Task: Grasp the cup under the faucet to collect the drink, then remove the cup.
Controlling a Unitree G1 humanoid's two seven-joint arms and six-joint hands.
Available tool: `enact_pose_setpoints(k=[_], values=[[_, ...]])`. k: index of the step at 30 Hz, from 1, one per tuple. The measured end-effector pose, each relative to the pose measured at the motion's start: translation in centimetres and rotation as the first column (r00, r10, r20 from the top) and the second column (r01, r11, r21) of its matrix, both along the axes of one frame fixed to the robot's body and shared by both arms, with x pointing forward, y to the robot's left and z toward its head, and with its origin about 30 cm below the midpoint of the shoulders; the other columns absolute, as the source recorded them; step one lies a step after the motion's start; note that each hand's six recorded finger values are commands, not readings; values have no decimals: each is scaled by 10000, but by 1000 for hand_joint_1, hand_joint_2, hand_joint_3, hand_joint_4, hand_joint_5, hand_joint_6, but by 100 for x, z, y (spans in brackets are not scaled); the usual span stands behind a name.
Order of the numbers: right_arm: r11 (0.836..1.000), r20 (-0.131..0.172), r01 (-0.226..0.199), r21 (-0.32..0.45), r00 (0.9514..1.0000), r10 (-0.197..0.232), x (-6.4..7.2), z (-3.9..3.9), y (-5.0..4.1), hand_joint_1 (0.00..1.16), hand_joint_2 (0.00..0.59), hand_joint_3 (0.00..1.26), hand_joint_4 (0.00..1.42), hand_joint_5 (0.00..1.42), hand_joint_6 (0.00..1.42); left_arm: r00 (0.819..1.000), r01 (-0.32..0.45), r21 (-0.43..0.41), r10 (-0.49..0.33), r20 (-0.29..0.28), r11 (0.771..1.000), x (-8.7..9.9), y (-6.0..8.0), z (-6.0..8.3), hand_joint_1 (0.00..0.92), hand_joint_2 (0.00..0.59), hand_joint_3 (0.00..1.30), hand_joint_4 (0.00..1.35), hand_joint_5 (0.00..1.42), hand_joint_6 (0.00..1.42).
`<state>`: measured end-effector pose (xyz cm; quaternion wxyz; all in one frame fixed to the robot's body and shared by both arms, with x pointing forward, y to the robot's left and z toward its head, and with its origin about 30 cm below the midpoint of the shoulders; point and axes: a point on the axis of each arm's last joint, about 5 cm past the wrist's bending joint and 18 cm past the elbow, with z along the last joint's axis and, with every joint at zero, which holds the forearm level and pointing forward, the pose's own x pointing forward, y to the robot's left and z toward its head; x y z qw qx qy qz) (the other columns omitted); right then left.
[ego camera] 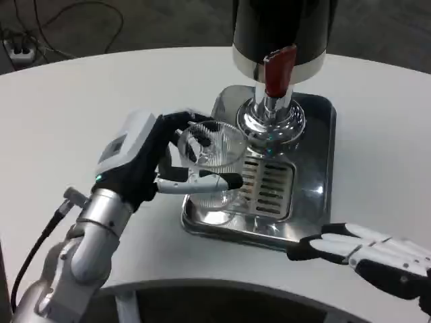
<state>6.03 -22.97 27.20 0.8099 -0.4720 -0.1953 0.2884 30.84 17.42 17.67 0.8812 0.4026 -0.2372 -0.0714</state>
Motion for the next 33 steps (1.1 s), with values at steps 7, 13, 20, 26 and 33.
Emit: enact_pose_setpoints(k=[7,13,20,26,33], values=[[10000,-38,42,14,10000,-42,-19,-5,-4,512,411,165,116,51,54,9999,47,-24,-46,141,10000,145,-160,53,747,8,767,893,1104,1184],[10000,6,29,35,10000,-29,-36,-6,-4,512,411,165,116,50,50,9994,125,208,-132,321,9997,204,-240,108,736,6,767,893,1112,1186],[9999,-29,99,119,9999,-99,-49,-15,-6,512,411,165,116,50,49,9994,263,412,-271,205,9988,228,-311,91,724,7,767,893,1117,1187],[9998,-83,112,165,9999,-111,-65,-24,-7,512,411,165,116,50,49,9989,365,479,-379,273,9982,251,-368,117,717,7,767,893,1118,1187],[9995,-54,182,251,9998,-180,-77,-32,-10,512,411,165,116,50,49,9983,499,688,-519,279,9964,271,-414,138,714,6,761,883,1118,1187]])
